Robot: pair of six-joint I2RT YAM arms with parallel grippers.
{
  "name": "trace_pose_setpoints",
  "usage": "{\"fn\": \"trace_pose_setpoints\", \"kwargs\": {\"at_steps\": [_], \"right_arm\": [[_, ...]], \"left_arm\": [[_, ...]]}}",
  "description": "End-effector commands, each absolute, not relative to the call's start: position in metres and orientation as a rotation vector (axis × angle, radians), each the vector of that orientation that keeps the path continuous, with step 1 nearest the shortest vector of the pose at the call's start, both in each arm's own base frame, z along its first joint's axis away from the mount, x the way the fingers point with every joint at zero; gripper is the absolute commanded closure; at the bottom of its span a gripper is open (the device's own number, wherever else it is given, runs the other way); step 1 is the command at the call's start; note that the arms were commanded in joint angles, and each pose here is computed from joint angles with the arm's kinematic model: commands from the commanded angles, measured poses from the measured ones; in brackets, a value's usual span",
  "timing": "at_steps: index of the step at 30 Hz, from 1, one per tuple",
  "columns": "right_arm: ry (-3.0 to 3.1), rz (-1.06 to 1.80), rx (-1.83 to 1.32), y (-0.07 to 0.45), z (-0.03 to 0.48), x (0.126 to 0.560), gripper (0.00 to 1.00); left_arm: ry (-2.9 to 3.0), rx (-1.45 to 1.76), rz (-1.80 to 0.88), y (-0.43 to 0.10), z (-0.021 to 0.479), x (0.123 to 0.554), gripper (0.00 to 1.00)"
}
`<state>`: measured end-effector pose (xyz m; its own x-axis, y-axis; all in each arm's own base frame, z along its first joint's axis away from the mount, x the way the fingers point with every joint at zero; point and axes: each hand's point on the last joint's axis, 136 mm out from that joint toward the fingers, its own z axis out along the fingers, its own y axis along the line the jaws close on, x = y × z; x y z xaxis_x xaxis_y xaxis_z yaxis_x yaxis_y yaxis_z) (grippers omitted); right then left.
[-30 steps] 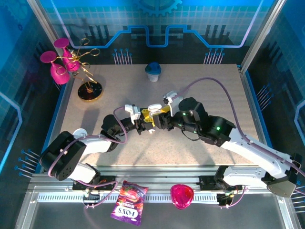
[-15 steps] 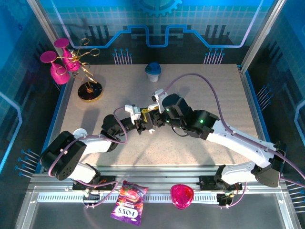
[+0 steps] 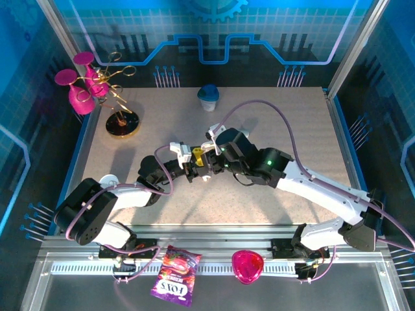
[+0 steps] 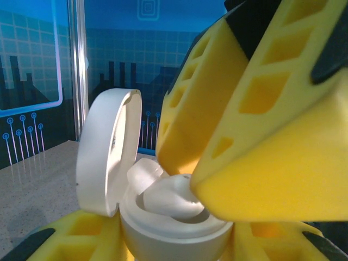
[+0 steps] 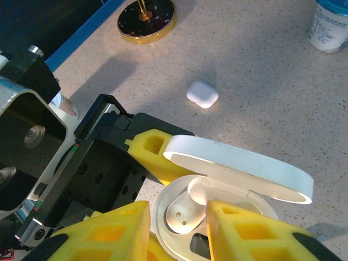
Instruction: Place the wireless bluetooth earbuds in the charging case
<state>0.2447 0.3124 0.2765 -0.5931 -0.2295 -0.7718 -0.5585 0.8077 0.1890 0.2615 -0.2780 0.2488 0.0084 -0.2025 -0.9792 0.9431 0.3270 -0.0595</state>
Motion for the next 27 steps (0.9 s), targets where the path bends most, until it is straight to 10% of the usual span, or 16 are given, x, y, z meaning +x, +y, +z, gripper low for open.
{"fn": "trace_pose_setpoints", "kwargs": {"at_steps": [1, 27], "right_arm": [[2.214, 0.518, -0.547, 0.309, 0.282, 0.251, 0.67], [2.262, 0.472, -0.551, 0.299, 0.282, 0.253, 0.87]], "left_arm": [[1.136, 0.809, -1.067, -0.278, 0.275, 0.257, 0.76], [1.144, 0.806, -1.059, -0.279, 0.272, 0.260, 0.76]]}}
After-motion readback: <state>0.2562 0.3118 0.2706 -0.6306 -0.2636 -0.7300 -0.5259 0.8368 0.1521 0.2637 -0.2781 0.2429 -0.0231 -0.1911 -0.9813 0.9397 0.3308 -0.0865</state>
